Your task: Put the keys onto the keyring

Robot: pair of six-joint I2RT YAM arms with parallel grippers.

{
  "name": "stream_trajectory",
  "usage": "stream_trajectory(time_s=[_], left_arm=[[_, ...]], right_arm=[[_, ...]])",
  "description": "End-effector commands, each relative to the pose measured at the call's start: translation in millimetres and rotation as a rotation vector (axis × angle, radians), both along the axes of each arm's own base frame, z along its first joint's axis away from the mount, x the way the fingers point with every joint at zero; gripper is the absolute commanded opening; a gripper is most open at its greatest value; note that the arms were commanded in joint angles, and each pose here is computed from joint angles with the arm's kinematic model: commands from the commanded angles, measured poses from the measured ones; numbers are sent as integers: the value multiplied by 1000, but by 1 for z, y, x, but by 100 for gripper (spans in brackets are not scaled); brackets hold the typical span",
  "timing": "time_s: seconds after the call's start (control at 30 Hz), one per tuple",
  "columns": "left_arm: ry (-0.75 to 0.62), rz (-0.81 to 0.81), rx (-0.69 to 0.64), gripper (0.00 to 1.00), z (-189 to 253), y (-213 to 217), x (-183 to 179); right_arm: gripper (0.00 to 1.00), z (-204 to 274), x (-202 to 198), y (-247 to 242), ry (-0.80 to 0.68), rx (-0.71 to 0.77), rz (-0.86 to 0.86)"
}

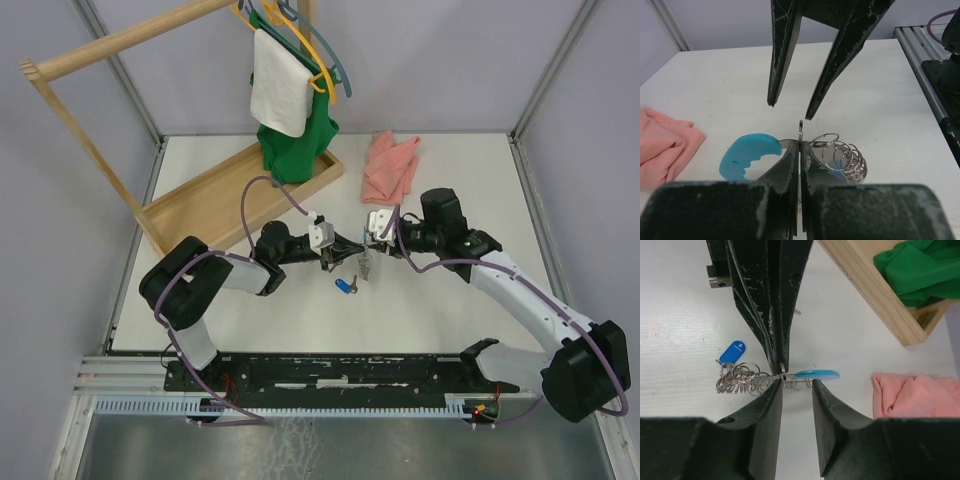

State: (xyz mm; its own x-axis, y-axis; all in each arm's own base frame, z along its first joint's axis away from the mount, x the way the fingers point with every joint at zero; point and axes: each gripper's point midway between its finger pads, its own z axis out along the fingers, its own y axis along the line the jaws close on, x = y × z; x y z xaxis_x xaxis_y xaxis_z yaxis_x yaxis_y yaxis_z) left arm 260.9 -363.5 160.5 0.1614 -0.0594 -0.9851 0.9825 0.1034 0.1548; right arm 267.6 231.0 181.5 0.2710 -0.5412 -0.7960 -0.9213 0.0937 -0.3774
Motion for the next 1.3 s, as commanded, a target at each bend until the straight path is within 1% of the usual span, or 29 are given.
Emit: stream_trajectory(time_s=[0.0,0.2,0.3,0.37,0.47,0.53,0.67,0.77,0.93,1.03,1.27], left_arm=[[-113,42,-117,3,33,5,-1],[-105,42,-179,3,40,8,-5],[-111,42,-184,3,40,9,-5],[-117,43,-184,3,40,9,-6],[-123,44,-185,3,41,10,-6],[-126,45,-190,3,43,10,-5],[-131,38,-196,3,45,10,-7],[-131,37,-191,3,43,10,-7],[-134,31,-188,3,41,9,-6],[-136,22,-187,3,42,8,-7],[-133,12,-183,3,39,8,-6]], right_arm=[[42,34,8,2,-21,168,-139],[51,56,10,-9,-14,366,-310],[52,61,3,-11,-18,415,-318],[50,63,0,-12,-8,427,-320],[45,62,-6,-9,-7,396,-274],[45,62,-5,-7,-13,377,-257],[50,56,-5,-1,-10,345,-205],[53,43,-2,-1,-29,307,-185],[54,30,1,4,-74,283,-131],[52,22,4,6,-84,268,-114],[45,9,2,11,-54,258,-67]])
